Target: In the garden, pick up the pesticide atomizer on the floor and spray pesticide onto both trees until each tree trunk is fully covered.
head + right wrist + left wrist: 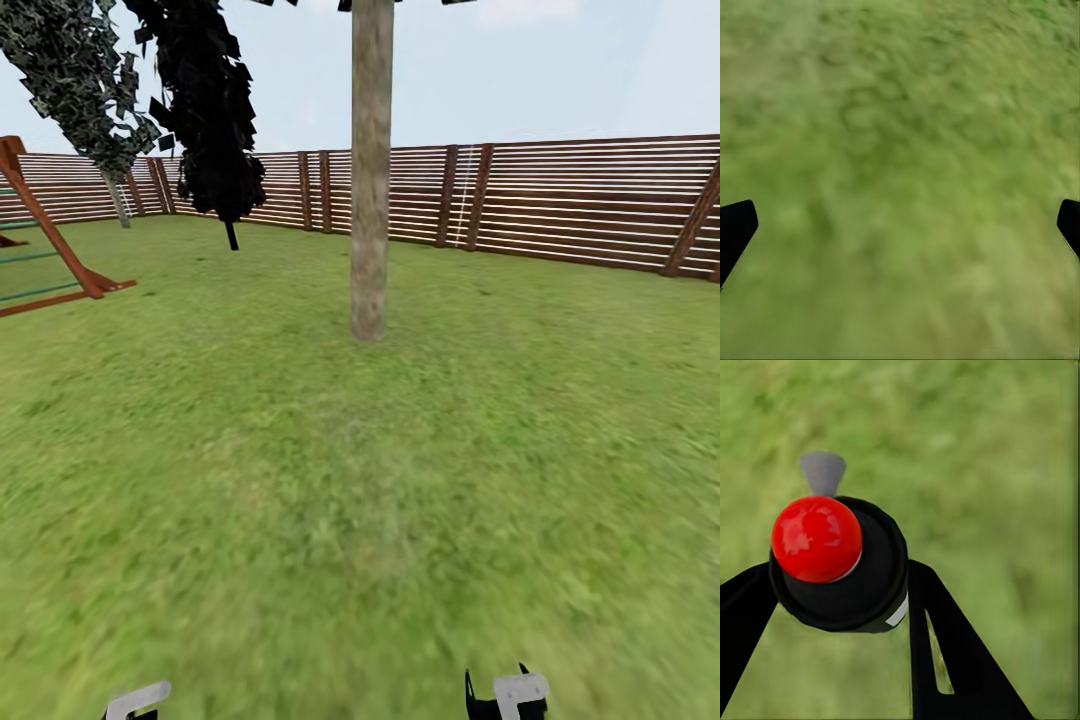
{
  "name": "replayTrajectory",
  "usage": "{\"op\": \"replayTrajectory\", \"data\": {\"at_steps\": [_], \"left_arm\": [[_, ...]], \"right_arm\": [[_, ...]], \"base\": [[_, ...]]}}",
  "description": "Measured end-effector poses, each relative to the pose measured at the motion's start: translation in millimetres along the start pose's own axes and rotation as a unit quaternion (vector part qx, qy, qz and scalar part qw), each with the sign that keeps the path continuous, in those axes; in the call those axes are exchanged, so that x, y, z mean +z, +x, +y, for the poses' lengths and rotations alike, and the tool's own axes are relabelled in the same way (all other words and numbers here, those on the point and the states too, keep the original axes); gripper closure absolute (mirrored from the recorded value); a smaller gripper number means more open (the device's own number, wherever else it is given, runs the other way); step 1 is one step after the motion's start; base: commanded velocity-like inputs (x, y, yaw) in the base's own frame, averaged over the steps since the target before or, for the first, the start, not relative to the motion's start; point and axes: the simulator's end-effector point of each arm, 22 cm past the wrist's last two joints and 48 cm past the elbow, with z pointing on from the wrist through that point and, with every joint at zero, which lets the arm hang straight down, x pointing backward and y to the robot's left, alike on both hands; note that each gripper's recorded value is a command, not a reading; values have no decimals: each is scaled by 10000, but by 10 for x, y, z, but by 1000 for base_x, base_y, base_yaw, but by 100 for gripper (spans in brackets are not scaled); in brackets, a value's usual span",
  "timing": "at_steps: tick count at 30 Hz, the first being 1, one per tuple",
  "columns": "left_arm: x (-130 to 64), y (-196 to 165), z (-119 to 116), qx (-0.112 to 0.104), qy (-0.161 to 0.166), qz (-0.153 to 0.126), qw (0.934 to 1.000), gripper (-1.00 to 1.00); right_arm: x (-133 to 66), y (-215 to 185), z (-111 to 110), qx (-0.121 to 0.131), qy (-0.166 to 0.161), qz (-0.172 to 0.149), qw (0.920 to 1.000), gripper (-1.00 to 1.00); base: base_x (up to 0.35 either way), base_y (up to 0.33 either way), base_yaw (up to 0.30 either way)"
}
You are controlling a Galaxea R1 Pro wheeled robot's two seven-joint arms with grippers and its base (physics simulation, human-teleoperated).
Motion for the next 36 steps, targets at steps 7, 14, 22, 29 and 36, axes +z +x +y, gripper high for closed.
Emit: {"op": "replayTrajectory", "data": {"at_steps": [7, 14, 22, 29, 36], "left_arm": [[0, 0, 0, 0, 0, 0, 10000, 100], [0, 0, 0, 0, 0, 0, 10000, 100], [0, 0, 0, 0, 0, 0, 10000, 100], [-2, 3, -11, -3, 6, 2, 10000, 100], [-4, 4, -21, -1, 14, 3, 10000, 100]], "right_arm": [[0, 0, 0, 0, 0, 0, 10000, -100], [0, 0, 0, 0, 0, 0, 10000, -100], [0, 0, 0, 0, 0, 0, 10000, -100], [0, 0, 0, 0, 0, 0, 10000, -100], [0, 0, 0, 0, 0, 0, 10000, -100]], "base": [[339, 0, 0], [338, 0, 0], [338, 0, 0], [339, 0, 0], [339, 0, 0]]}}
